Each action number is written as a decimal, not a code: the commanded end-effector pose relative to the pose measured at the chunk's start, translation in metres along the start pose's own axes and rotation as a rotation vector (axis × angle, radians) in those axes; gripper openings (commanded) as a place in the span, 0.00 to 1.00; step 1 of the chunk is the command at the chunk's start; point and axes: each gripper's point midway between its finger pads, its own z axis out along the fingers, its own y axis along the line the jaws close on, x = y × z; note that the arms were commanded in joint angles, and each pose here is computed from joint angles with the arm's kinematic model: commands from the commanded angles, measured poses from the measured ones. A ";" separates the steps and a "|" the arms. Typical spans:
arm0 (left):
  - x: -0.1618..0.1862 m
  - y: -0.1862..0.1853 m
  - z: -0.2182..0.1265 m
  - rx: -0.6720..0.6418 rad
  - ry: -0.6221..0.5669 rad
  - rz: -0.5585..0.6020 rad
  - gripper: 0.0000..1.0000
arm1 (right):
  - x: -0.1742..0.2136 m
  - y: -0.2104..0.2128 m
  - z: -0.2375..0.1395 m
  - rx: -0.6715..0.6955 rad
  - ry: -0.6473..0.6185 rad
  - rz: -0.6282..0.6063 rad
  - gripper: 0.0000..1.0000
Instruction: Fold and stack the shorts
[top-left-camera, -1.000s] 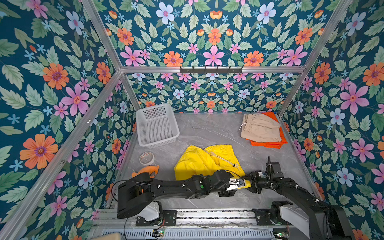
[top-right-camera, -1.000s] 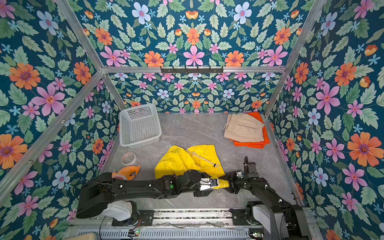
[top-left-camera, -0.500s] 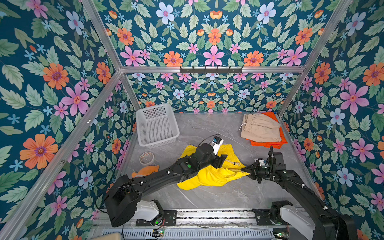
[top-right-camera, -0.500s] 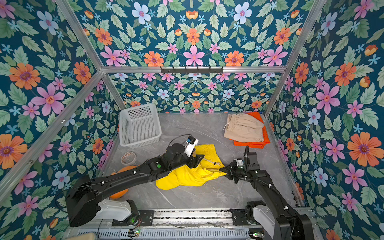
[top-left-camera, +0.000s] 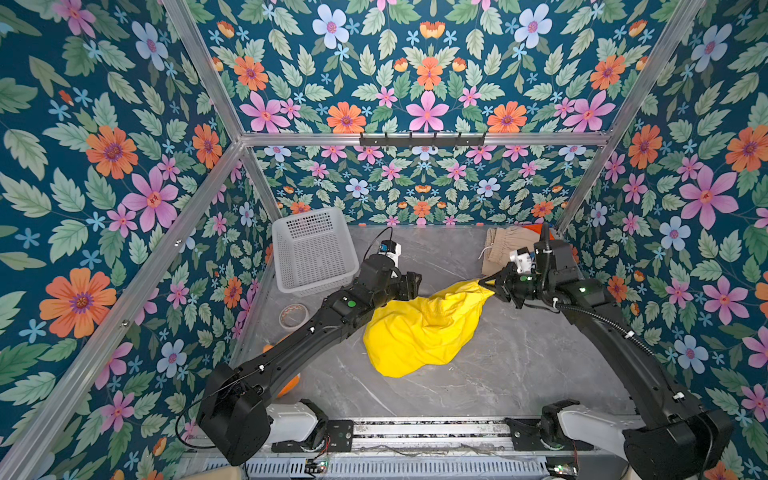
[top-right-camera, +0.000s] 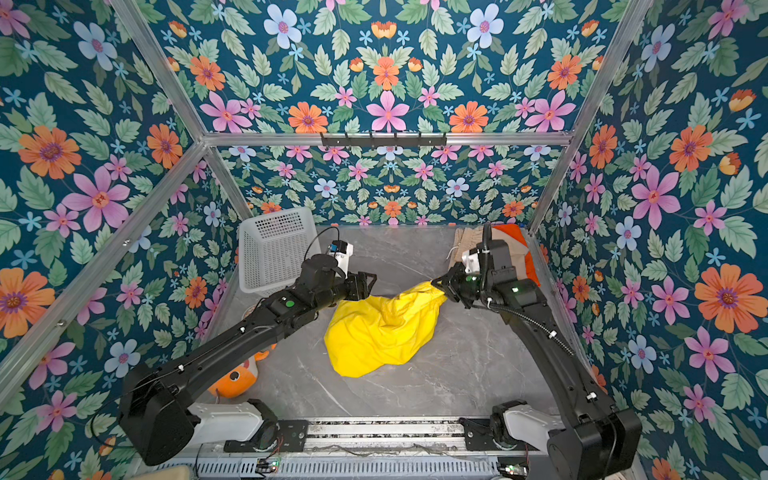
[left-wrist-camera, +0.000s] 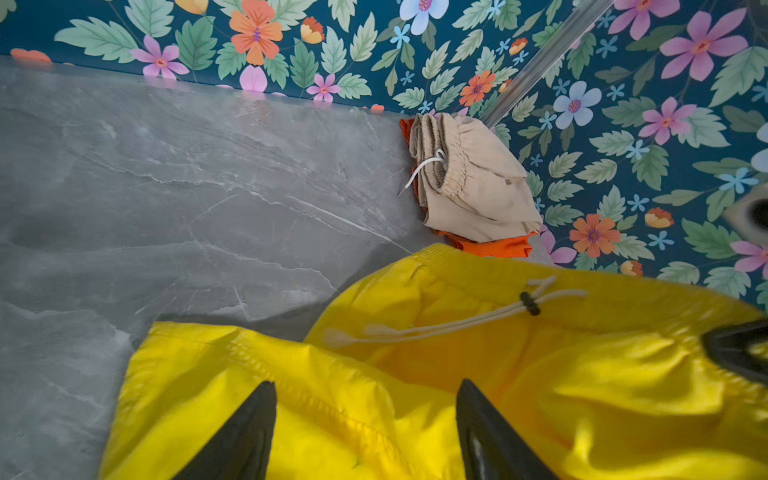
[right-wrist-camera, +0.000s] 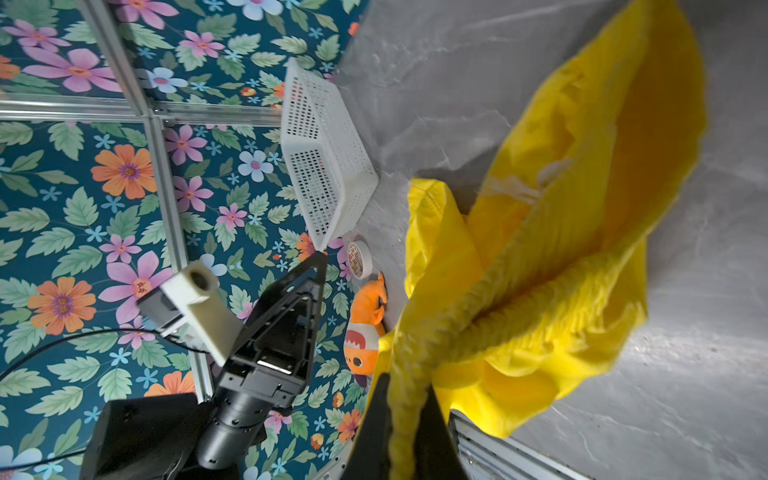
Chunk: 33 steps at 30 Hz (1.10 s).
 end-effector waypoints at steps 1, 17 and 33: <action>-0.018 0.010 -0.011 -0.026 -0.022 -0.011 0.70 | -0.024 0.025 -0.017 0.024 -0.107 -0.152 0.04; -0.030 0.027 -0.055 -0.021 -0.115 -0.041 0.70 | 0.001 0.056 -0.038 -0.042 -0.074 -0.453 0.00; 0.097 0.048 0.005 0.054 0.206 -0.327 0.68 | 0.132 -0.202 -0.035 0.521 0.208 0.093 0.00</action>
